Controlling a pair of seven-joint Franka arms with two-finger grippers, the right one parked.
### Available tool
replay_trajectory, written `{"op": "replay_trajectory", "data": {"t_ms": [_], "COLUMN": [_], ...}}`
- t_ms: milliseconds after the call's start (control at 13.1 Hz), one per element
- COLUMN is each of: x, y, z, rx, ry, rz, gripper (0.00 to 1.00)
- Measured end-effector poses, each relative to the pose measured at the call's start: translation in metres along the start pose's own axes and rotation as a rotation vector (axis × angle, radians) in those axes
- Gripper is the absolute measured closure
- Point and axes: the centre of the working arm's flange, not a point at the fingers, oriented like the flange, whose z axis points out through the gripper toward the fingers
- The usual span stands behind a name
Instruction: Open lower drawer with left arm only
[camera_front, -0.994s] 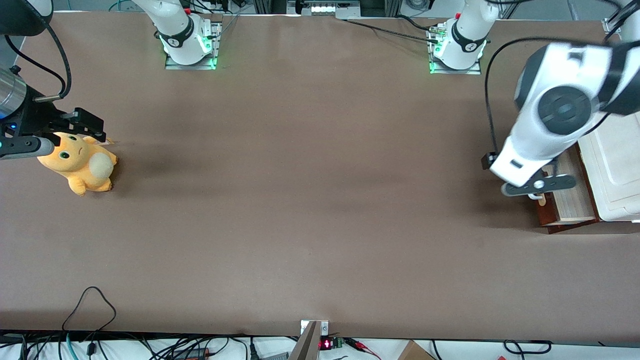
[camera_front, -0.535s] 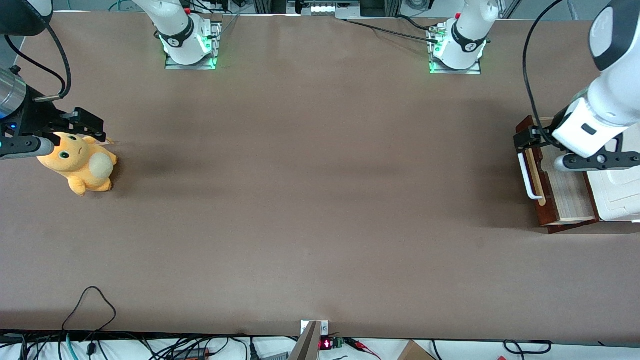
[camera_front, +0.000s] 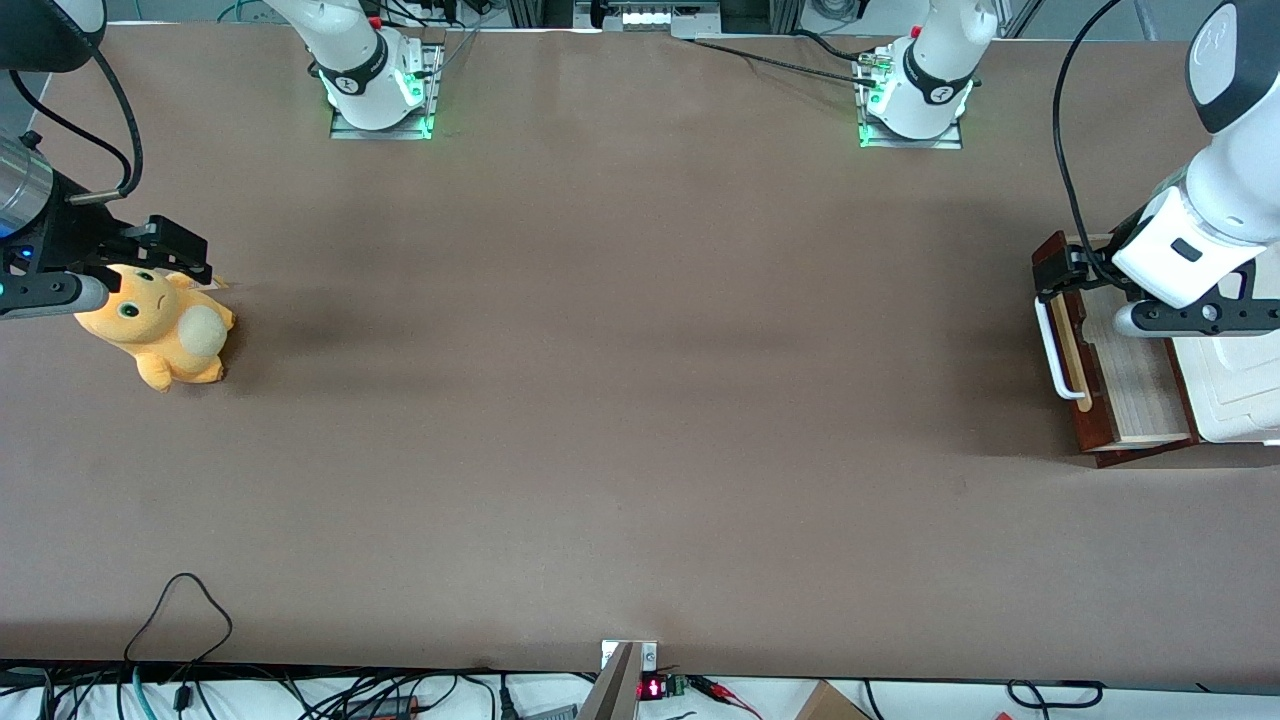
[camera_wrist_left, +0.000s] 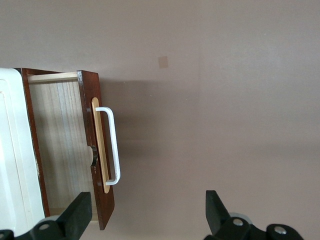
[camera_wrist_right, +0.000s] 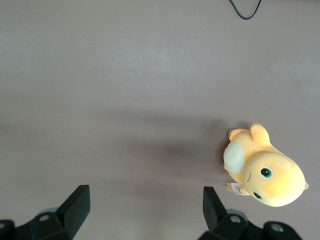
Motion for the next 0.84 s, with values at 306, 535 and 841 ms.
{"op": "replay_trajectory", "data": {"t_ms": [306,535,841], "x": [-0.002,-0.007,-0.008], "y": [-0.019,-0.024,-0.024], "z": [-0.004,-0.012,-0.014], "rx": [-0.034,-0.039,-0.039], "ry": [0.006,0.020,0.023], "rz": [0.022,0.024,0.025], "gripper": [0.00,0.00,0.00]}}
